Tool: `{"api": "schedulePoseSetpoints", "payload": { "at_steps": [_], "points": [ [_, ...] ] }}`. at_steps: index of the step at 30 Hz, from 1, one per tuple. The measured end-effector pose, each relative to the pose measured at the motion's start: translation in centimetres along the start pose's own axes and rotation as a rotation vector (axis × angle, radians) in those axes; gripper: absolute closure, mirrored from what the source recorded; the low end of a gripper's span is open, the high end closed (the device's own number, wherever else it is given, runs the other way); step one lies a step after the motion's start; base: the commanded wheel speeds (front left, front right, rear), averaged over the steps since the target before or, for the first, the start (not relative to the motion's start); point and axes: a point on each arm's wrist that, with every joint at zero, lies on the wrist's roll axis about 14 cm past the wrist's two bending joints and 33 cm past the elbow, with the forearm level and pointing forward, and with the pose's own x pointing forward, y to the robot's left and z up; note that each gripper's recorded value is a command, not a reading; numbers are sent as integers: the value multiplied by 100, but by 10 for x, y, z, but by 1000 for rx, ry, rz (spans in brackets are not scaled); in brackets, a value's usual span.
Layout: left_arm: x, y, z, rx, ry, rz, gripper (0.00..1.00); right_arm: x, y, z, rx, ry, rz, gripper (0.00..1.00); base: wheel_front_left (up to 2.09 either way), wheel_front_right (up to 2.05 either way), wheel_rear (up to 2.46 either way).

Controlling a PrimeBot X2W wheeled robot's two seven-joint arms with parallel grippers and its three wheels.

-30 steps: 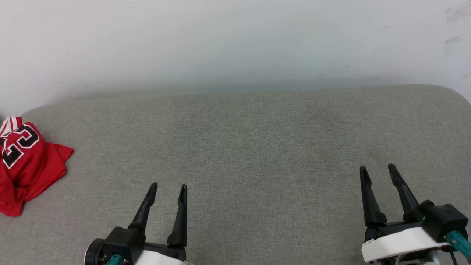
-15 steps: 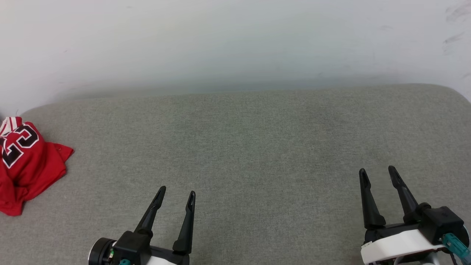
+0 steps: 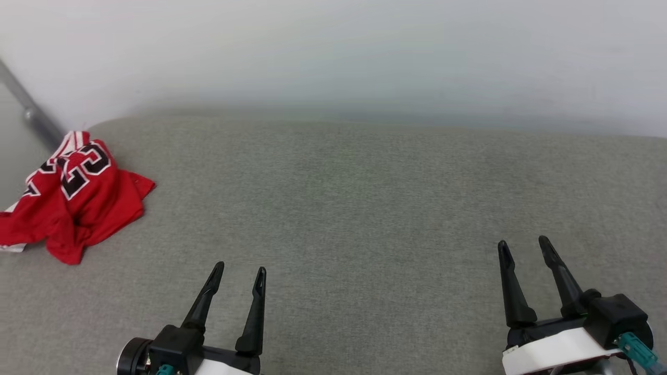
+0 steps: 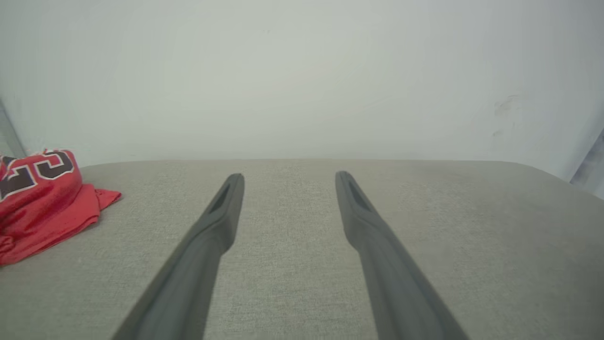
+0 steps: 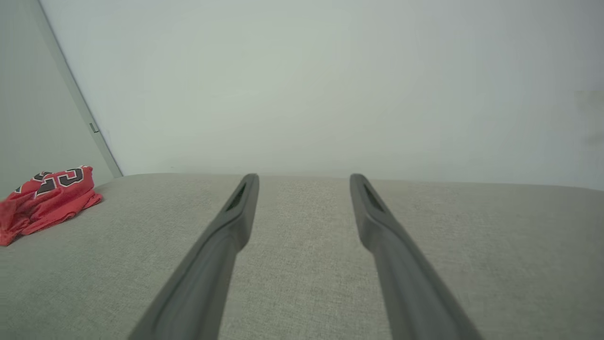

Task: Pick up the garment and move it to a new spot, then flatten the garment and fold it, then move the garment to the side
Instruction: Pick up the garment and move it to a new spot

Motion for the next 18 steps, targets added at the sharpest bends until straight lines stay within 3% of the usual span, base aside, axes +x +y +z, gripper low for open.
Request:
{"api": "schedulePoseSetpoints", "payload": {
  "at_steps": [18],
  "points": [
    [-65,68,13,77,-8,265,0,30,99,-22,81,53,297,0,0,0,0]
  ]
}}
